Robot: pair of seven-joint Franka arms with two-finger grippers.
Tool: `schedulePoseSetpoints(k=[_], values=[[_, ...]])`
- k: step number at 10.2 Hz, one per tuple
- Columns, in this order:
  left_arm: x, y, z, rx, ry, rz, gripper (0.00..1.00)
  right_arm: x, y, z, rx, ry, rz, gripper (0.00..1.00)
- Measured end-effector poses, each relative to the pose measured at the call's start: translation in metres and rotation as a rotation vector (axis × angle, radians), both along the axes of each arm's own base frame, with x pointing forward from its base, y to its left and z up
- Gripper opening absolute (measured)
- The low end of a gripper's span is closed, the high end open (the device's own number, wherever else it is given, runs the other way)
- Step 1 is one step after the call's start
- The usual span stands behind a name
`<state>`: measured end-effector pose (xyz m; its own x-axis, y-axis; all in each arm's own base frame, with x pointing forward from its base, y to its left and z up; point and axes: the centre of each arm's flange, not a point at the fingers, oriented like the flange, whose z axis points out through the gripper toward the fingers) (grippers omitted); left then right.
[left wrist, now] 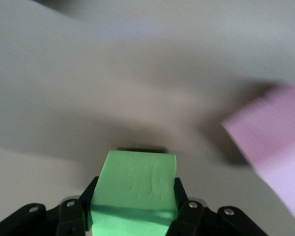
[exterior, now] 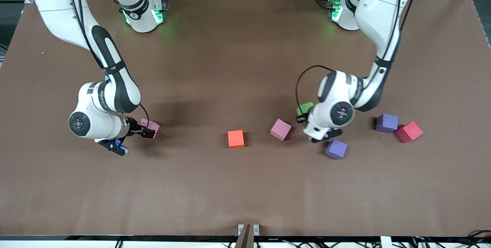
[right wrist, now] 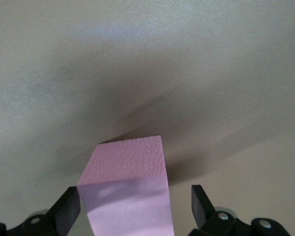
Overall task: Arrange blocks into number 1
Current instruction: 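Lift the green cube with the left gripper while the right gripper grasps pink, then place the green cube mid-table with the left gripper while the right lifts pink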
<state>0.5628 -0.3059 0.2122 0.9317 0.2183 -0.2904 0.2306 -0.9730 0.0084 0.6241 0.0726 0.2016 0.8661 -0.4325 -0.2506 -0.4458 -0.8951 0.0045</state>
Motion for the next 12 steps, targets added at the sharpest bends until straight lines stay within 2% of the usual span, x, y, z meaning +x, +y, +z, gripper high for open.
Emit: schedulePoseSetpoints(k=[2,3,4,5,6,7,8,12], values=[[-0.042,-0.080,0.042,-0.071,-0.018,-0.075,0.60,0.000,-0.001,-0.007,-0.001,0.000,0.005,0.98],[-0.066,-0.113,0.063,-0.099,-0.028,-0.115,0.60,0.001,-0.001,-0.008,-0.001,-0.001,0.007,0.90],[-0.088,-0.138,0.078,-0.118,-0.035,-0.166,0.60,0.001,-0.001,-0.008,0.000,-0.001,0.009,0.90],[-0.110,-0.159,0.083,-0.128,-0.033,-0.219,0.60,0.001,-0.001,-0.009,0.000,-0.001,0.010,0.78],[-0.131,-0.176,0.081,-0.133,-0.020,-0.264,0.60,0.001,-0.001,-0.008,0.000,-0.002,0.010,0.70],[-0.152,-0.190,0.075,-0.135,0.001,-0.303,0.60,0.002,-0.001,-0.008,0.000,-0.003,0.010,0.70],[-0.173,-0.201,0.068,-0.134,0.023,-0.337,0.60,0.003,-0.001,-0.007,0.001,-0.006,0.010,0.63],[-0.257,-0.245,0.032,-0.102,0.091,-0.415,0.60,0.012,0.003,0.004,0.006,-0.032,0.017,0.61]])
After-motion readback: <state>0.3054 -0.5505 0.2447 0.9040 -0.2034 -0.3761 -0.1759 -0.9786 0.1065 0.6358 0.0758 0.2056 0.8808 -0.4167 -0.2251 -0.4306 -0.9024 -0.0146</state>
